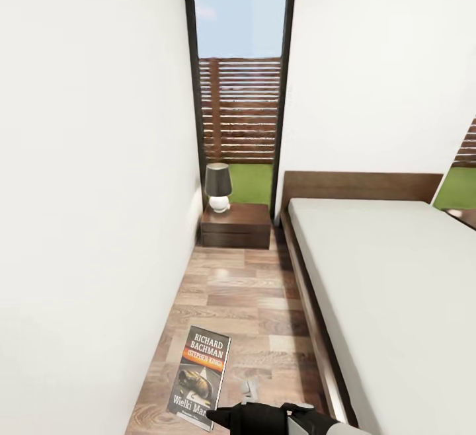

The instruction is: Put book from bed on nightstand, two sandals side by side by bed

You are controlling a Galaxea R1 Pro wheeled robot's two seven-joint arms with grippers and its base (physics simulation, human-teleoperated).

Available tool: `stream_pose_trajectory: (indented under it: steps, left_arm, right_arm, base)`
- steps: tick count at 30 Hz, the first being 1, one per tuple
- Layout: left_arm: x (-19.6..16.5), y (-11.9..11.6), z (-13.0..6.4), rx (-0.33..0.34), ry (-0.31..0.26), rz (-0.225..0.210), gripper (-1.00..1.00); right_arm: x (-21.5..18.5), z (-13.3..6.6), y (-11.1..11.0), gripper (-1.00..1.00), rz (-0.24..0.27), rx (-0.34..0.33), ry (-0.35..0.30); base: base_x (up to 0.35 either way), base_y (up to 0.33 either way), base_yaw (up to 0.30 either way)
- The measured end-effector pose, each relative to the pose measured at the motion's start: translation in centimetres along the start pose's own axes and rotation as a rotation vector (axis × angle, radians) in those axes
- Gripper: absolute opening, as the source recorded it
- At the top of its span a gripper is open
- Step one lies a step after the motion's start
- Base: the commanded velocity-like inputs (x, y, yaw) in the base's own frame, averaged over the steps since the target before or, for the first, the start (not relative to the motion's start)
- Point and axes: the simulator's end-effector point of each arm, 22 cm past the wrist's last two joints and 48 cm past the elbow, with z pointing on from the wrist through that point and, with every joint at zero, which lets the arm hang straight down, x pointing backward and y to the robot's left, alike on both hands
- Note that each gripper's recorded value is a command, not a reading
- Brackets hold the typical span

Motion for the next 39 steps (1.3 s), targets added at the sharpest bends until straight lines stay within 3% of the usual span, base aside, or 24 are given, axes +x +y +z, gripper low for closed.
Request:
stream_pose_trajectory:
  steps: [8, 30, 39]
  left_arm:
    - [-0.01, 0.00, 0.01, 0.000, 0.000, 0.000, 1.00]
    - [-0.01, -0.01, 0.02, 0.000, 0.000, 0.000, 1.00]
    - [0.00, 0.00, 0.00, 0.000, 0.000, 0.000, 1.00]
  right_arm:
    - [-0.10, 0.01, -0.02, -1.00, 0.002, 0.000, -0.004]
    - [-0.28, 0.02, 0.00, -1.00, 0.007, -0.001, -0.011]
    - [-0.26, 0.01, 0.05, -1.00, 0.007, -0.002, -0.011]
  base:
    - [0.188, 0.000, -0.008]
    - [0.016, 0.000, 0.000]
    - [0.147, 0.000, 0.000]
